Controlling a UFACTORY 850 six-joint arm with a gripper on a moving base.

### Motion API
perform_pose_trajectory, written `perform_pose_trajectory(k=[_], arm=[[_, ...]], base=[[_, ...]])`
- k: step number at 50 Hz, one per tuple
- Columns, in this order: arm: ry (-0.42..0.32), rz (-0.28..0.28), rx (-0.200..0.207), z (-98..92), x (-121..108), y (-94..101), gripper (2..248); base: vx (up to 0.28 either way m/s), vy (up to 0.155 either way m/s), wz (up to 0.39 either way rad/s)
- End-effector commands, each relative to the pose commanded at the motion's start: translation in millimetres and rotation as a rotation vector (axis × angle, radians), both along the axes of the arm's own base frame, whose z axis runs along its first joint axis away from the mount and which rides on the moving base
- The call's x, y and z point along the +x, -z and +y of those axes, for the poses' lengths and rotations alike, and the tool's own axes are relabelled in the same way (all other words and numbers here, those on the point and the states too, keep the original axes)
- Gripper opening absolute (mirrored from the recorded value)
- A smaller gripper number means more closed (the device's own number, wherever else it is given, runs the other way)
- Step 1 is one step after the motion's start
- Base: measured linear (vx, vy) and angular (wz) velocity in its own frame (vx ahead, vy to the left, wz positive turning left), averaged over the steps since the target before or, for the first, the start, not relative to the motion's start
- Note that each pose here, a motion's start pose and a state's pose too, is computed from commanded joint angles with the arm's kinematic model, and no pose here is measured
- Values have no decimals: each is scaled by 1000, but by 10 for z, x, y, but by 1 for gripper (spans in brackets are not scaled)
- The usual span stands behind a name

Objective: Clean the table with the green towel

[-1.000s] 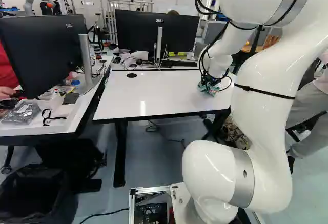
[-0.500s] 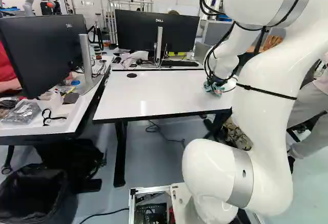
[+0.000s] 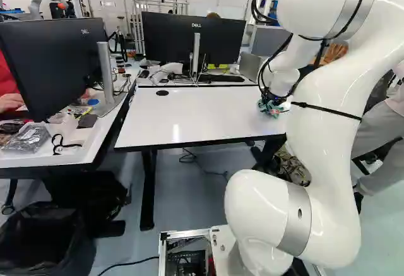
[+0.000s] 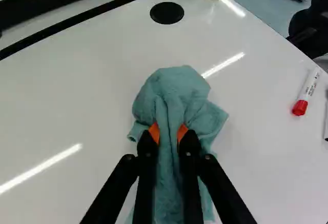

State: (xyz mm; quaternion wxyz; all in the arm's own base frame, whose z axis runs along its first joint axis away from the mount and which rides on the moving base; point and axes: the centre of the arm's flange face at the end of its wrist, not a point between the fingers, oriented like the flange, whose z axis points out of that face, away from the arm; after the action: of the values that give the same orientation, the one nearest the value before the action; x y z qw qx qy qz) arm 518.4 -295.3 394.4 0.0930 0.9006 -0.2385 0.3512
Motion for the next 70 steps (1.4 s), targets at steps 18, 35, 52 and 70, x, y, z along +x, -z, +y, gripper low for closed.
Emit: perform_pose_trajectory(k=[18, 35, 52, 70], arm=[[13, -22, -13, -249, 270, 33, 55], [-6, -41, -23, -275, 568, 63, 55], [-47, -41, -22, -40, 697, 64, 55], [-85, -26, -13, 276, 609, 40, 55]], base=[[0, 0, 0], [0, 0, 0], [0, 0, 0], [0, 0, 0]])
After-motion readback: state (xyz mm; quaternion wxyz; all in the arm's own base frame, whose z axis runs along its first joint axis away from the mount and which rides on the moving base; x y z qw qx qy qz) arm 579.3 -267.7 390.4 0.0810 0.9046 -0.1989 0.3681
